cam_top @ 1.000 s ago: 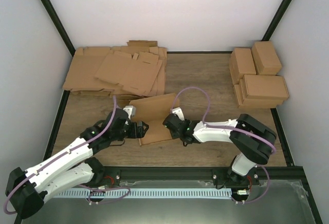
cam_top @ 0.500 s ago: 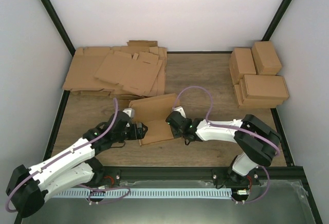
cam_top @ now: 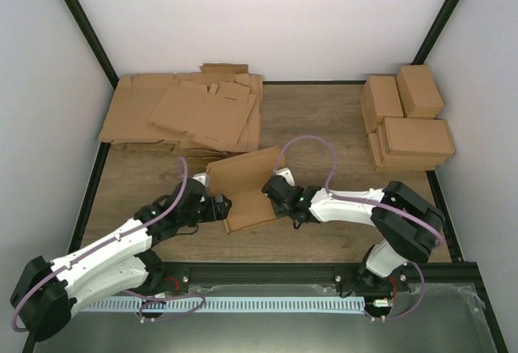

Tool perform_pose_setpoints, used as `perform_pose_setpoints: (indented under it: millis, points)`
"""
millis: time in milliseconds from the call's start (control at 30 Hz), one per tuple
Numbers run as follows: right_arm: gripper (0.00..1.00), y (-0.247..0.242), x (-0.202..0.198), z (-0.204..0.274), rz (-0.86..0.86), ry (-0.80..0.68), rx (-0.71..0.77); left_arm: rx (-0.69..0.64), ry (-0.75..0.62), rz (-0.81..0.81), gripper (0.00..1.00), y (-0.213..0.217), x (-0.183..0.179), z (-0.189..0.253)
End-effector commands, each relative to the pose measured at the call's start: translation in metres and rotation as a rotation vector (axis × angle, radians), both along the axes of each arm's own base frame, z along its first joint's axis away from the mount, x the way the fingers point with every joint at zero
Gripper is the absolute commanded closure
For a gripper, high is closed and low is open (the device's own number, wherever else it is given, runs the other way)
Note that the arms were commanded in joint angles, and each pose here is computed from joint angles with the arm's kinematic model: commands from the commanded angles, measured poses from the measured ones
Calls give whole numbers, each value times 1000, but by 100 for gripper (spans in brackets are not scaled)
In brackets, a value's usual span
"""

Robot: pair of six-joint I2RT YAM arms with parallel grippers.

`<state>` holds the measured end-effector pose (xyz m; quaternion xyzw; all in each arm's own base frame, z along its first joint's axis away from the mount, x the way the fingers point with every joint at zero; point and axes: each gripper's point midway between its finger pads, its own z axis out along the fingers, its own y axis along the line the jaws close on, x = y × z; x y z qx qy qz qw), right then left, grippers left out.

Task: Fold the paper box

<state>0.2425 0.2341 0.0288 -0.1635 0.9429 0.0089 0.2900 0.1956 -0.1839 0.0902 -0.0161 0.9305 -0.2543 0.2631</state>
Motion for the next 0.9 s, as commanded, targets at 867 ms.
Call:
perform_pose_setpoints:
  millis: [867]
  points:
    - [71,13,61,14,-53,-180,48,-89,-35,71,15,-2,7,-9]
